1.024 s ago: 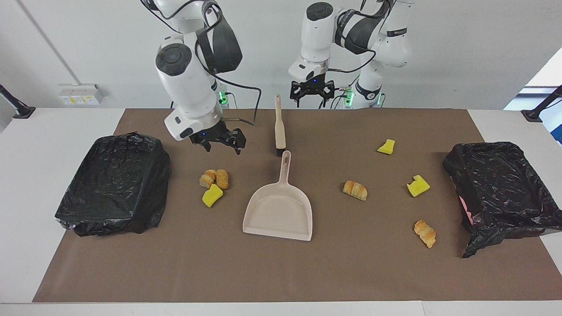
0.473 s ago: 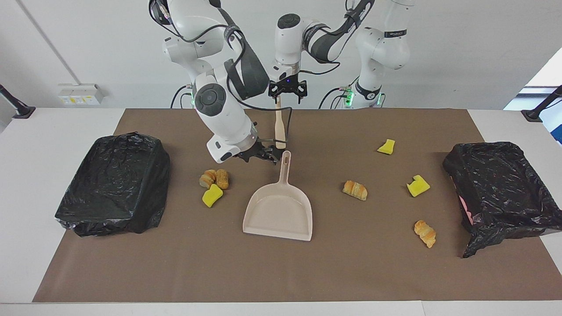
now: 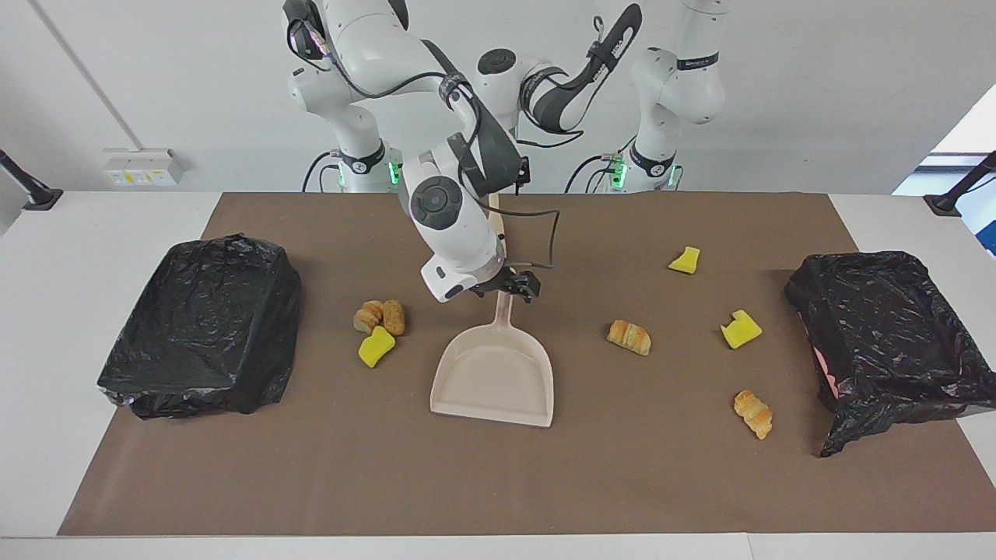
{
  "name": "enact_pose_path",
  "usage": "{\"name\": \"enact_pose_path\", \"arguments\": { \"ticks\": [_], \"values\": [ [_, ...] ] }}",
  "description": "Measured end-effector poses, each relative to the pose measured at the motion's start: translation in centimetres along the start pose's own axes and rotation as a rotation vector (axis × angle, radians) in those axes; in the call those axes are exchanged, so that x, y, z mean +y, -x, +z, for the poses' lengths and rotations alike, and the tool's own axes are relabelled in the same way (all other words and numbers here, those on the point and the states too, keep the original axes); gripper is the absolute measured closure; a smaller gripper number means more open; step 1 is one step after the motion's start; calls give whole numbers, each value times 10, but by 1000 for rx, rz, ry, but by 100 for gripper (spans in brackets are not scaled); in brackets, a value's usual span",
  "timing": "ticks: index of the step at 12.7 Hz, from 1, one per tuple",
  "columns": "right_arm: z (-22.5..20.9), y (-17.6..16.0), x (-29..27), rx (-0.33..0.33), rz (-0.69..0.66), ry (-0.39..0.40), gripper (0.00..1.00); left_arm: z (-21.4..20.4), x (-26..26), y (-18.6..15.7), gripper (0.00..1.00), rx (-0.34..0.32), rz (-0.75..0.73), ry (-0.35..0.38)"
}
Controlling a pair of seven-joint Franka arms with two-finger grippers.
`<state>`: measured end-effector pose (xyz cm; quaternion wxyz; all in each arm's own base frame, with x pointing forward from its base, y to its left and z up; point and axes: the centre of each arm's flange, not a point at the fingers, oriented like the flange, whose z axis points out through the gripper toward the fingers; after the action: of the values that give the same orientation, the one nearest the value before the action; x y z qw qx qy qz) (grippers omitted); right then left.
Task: Sweep and dump trash in bin
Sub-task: 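Reach the right gripper to the pink dustpan handle and grasp it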
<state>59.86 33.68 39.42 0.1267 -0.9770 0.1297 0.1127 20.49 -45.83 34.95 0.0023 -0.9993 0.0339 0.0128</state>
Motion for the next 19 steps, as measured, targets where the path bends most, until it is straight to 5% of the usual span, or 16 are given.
{"name": "enact_pose_path", "arguments": {
  "ticks": [7, 9, 10, 14, 15, 16, 19],
  "values": [
    [52, 6, 9, -13, 4, 45, 0, 5, 1, 1, 9, -5, 2, -7],
    [55, 6, 12, -17, 8, 53, 5, 5, 1, 1, 14, -6, 2, -8],
    [57, 6, 13, -19, 9, 56, 6, 5, 1, 1, 24, -6, 2, -9],
    [57, 6, 14, -19, 10, 57, 55, 6, 0, 1, 36, -12, 2, -18],
    [57, 6, 14, -19, 10, 56, 67, 7, -1, 2, 46, -16, 0, -23],
    [56, 5, 14, -18, 12, 55, 68, 7, -1, 2, 46, -20, -2, -23],
    [48, -3, 22, -14, -96, 46, 68, 7, -1, 2, 74, -24, 4, -25]
  ]
}}
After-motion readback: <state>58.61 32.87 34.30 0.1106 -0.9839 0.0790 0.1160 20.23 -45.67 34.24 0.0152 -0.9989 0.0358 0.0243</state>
